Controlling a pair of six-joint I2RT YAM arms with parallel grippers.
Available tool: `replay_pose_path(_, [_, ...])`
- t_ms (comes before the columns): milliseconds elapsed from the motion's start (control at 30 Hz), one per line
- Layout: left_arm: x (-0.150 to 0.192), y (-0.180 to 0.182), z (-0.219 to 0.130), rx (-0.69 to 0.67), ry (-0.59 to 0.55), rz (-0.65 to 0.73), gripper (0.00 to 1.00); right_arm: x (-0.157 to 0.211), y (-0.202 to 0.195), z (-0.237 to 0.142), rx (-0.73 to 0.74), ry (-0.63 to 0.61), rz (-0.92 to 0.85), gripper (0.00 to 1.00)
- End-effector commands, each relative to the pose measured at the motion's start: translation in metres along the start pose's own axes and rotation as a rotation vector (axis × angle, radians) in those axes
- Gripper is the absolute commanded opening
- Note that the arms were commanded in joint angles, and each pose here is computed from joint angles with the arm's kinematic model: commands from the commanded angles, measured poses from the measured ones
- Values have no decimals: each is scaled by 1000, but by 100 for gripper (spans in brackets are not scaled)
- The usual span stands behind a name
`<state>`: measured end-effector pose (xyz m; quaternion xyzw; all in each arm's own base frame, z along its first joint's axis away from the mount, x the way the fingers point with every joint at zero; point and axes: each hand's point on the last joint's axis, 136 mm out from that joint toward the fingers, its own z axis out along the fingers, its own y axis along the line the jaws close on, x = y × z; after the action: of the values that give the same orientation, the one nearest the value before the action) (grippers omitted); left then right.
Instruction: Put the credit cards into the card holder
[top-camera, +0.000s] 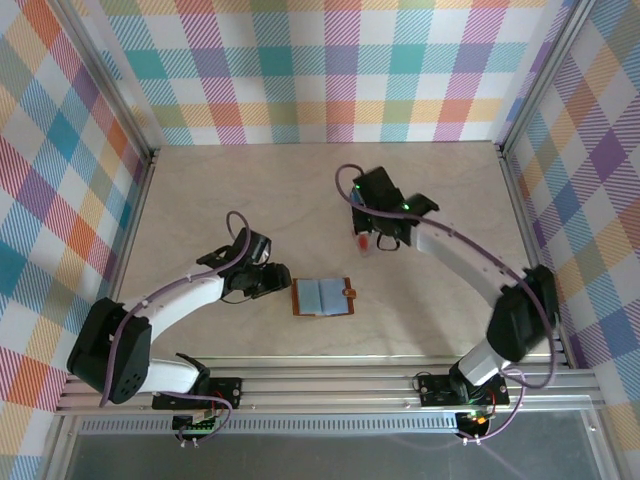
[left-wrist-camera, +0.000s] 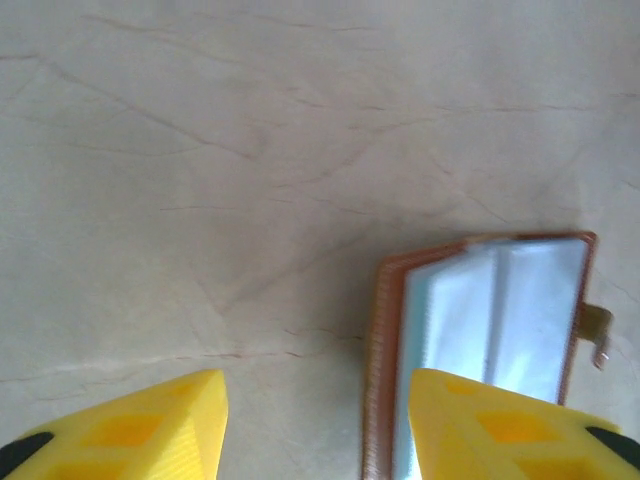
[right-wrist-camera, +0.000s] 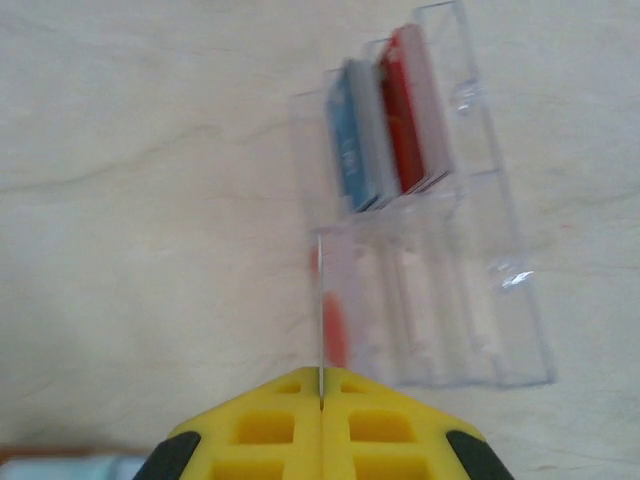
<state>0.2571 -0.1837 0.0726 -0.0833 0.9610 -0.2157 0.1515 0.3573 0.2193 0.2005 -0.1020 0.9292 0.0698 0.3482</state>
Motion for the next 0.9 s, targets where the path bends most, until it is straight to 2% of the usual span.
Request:
replay_pose_path(0, [-3,-14,-8,-46,-35,109,55,17,35,-6,-254,-1,76,0])
replay_pose_path(200, [0,-25,5,-150,-14,222,53,56,60,-17,-467,49,126,0])
replay_pose_path(333, [6,-16,20,-244,25,270,50,76,74,-15,-580,86,179,0])
replay_pose_path(533, [14,-4,36,-320,65,292,47,101,84,-1,-665,138,233,0])
replay_pose_path(867, [26,16,41,-393,98,279,44,140,99,22,-738,254,255,1])
